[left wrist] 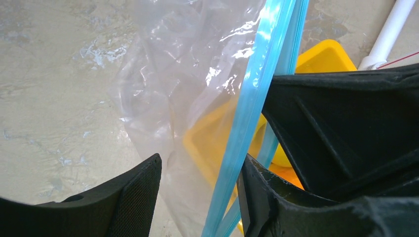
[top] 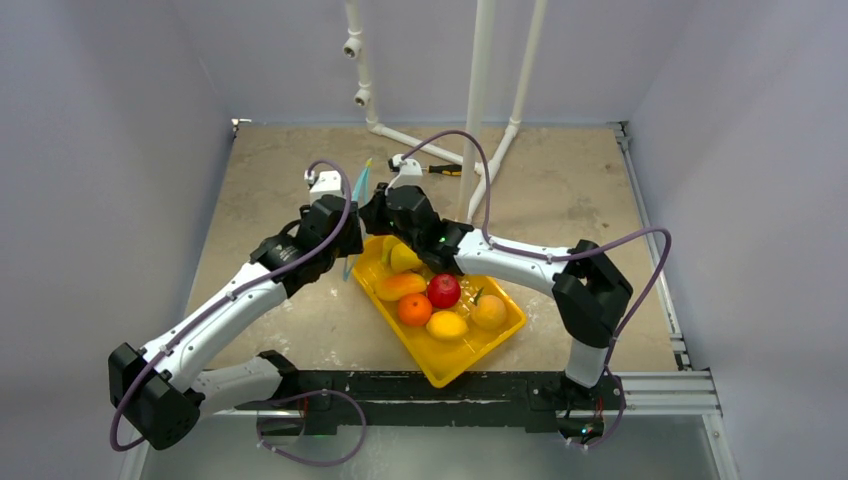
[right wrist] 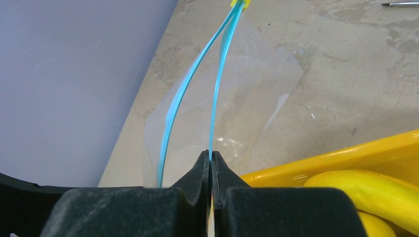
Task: Place the food in the zip-top bag and seal the zipper
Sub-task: Open the zipper of the food storage bag.
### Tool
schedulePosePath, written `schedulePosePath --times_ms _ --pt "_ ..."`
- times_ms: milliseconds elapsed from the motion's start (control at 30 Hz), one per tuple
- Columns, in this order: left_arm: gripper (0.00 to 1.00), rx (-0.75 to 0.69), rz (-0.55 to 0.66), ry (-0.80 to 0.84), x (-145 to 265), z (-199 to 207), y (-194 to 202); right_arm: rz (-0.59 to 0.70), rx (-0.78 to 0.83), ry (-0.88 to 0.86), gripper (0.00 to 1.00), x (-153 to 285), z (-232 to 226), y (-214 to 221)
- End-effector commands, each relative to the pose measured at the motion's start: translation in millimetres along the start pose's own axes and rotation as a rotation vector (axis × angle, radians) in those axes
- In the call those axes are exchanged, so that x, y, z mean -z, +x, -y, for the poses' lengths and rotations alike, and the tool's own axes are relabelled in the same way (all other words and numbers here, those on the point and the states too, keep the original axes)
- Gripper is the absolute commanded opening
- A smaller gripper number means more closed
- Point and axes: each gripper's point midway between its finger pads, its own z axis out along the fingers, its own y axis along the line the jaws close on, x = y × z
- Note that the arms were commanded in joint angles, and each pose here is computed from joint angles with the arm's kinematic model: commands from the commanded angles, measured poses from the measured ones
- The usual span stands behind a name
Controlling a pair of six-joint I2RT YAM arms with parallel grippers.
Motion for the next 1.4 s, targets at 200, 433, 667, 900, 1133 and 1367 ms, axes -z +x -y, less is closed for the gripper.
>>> schedulePosePath --times_ms 200,433,667,900,1133,1367 --pt "0.55 0.011 0.103 -0.058 2.1 -3.1 -31.3 0.043 -0.025 -0.03 0.0 11.0 -17.7 -16.4" --pt "0.54 -0.006 0.121 -0.07 -0.7 -0.2 -41.2 0.026 -0.02 -0.024 0.0 13.8 -14.7 -6.7" --pt "0.46 -0.029 0.144 -0.099 -0.9 -1.6 -52.4 0.025 -0.023 -0.016 0.0 16.4 -12.0 -4.9" --pt "0.33 -0.056 0.141 -0.126 -3.7 -5.4 -51.1 0.023 -0.024 -0.017 0.0 17.2 -12.3 -4.2" --pt "0.11 -0.089 0.15 -0.165 -2.5 -12.4 -54.9 0.011 -0.016 -0.02 0.0 19.7 -11.6 -0.2" --pt "0.0 -0.139 0.172 -0.212 7.8 -22.5 -68.6 -0.011 -0.001 -0.029 0.0 23.4 -8.3 7.3"
